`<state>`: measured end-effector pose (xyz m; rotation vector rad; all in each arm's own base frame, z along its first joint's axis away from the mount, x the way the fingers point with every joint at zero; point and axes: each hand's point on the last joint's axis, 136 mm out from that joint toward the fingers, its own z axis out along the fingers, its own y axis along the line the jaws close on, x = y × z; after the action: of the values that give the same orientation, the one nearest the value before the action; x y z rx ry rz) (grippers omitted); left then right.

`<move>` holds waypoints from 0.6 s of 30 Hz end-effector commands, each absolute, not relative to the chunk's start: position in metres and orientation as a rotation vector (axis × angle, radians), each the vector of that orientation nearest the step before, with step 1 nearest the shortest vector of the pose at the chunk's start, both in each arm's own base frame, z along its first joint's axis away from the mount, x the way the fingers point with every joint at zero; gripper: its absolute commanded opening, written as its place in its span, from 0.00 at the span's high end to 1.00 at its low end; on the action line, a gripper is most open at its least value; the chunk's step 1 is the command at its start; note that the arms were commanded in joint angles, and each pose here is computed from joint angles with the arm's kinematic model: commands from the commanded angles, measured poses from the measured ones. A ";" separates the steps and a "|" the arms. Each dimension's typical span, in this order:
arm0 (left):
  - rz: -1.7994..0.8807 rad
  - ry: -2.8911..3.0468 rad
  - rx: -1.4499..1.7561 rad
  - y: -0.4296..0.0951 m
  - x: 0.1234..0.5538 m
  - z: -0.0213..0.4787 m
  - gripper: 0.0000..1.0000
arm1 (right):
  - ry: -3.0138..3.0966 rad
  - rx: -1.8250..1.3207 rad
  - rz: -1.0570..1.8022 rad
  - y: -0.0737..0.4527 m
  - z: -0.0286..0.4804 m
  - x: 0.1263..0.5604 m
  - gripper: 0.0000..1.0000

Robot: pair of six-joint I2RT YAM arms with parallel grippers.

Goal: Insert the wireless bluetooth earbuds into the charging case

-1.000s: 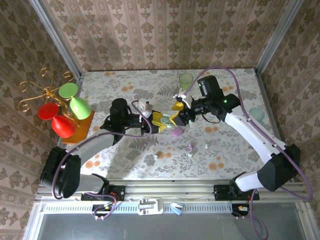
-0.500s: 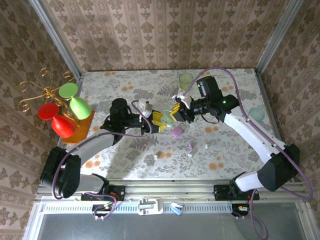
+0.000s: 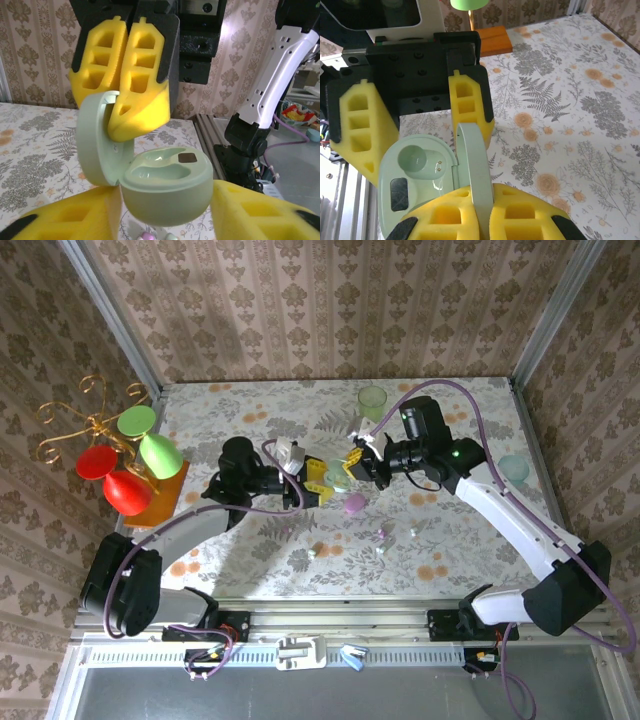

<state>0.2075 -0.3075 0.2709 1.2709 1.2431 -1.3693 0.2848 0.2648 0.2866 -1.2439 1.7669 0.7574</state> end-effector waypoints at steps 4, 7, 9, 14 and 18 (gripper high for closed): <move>-1.372 1.235 1.258 -0.309 0.213 0.276 0.44 | 1.754 -1.216 0.702 0.263 0.293 0.286 1.00; -1.378 1.242 1.254 -0.309 0.214 0.276 0.40 | 1.756 -1.215 0.680 0.264 0.293 0.288 1.00; -1.383 1.251 1.249 -0.310 0.215 0.276 0.37 | 1.754 -1.215 0.669 0.265 0.293 0.288 1.00; -1.393 1.253 1.251 -0.311 0.214 0.276 0.36 | 1.750 -1.229 0.647 0.267 0.293 0.287 1.00; -1.405 1.255 1.255 -0.312 0.213 0.276 0.43 | 1.752 -1.234 0.645 0.269 0.291 0.287 1.00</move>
<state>0.2130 -0.3089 0.2651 1.2416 1.2951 -1.3960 0.2886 0.2686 0.2862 -1.2383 1.7708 0.6650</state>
